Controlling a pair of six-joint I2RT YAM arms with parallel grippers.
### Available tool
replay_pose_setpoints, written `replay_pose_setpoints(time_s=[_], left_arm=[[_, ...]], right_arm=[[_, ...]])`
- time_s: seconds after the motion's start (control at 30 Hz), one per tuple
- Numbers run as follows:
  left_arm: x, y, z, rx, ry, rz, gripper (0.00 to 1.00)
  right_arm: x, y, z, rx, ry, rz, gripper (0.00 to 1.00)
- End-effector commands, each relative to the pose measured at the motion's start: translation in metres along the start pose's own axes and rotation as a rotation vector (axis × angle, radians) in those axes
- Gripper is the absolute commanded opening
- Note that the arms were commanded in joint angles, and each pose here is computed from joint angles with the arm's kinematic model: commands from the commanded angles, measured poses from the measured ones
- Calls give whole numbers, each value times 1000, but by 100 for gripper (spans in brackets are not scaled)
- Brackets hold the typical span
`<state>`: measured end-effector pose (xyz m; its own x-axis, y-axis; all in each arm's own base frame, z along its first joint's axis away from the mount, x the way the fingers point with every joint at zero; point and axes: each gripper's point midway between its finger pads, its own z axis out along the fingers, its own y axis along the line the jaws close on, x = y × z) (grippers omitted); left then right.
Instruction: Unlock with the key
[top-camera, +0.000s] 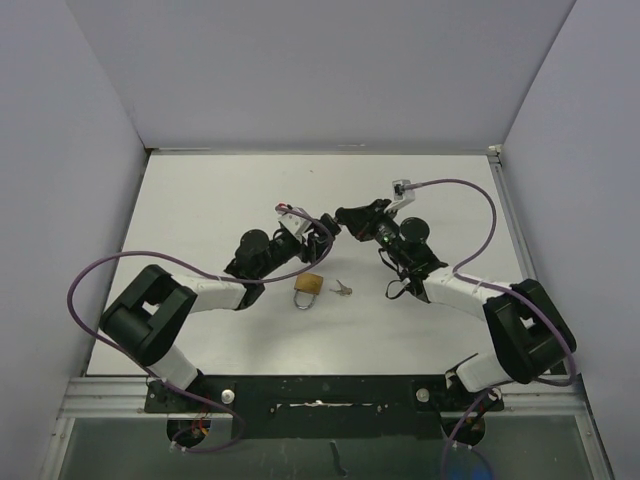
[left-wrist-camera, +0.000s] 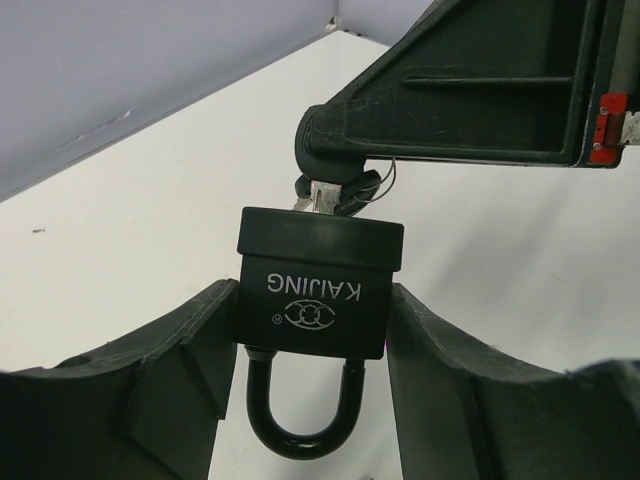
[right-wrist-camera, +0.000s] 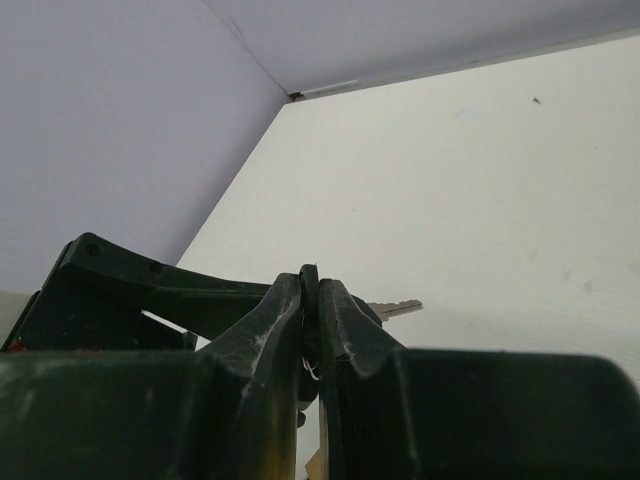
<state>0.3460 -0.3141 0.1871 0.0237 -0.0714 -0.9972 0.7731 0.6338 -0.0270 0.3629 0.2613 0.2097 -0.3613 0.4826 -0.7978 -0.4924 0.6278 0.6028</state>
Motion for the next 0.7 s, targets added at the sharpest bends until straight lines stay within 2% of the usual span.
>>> replay_pose_setpoints(time_s=[0.0,0.3,0.67], left_arm=[[-183,39,-18,-180,-627,95,0],[-163,43,-14,-192,-582,85,0],[-195,47,-16,-197,-659,87,0]], right_arm=[[126,-12,-44,-7,478,112,0],[130,-9,-44,-36,499,112,0],[146,-14,-46,-45,564,112,0]])
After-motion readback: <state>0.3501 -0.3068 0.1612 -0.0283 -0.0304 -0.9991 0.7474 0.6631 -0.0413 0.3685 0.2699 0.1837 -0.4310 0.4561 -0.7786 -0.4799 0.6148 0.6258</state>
